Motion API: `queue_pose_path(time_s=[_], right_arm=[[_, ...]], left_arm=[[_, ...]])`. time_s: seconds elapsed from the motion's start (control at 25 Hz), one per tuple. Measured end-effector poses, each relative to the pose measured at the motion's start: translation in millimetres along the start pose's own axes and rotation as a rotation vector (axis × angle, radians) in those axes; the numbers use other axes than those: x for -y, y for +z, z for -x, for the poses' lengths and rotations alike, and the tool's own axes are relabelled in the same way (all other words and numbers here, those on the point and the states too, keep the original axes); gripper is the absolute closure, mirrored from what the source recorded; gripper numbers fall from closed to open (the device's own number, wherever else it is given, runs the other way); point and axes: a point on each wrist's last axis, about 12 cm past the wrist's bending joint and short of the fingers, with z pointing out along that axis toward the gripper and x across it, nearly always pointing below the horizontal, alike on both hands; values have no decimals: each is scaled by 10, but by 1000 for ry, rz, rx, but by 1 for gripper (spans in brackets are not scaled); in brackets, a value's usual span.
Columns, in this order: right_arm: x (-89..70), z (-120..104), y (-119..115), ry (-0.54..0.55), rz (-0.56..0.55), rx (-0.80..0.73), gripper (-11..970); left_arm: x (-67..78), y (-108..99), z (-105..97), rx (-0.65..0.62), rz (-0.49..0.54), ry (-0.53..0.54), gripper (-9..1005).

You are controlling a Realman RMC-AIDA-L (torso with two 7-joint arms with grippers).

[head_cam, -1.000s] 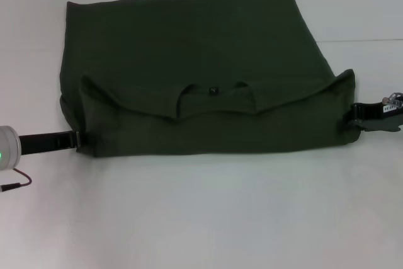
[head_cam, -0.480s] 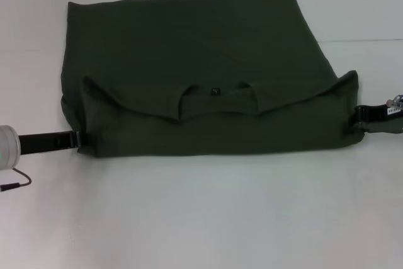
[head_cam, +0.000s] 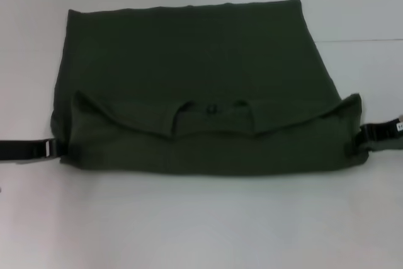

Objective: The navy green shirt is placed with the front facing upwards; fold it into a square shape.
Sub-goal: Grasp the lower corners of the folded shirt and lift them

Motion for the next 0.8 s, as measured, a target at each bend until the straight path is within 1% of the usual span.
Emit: queue_pose_path(time_s=[0.2, 0.4, 0.6, 0.8], right_arm=[[-37, -131, -26, -31, 63, -91, 897], [-63, -265, -30, -53, 116, -164, 895], [-89, -374, -18, -72, 159, -220, 893], [-126, -448, -11, -89, 197, -268, 891]], left_arm=[[0, -182, -89, -78, -31, -17, 967], [24, -366, -236, -156, -116, -49, 967], [43, -453, -323, -216, -154, -59, 967], [52, -529, -381, -274, -166, -68, 967]])
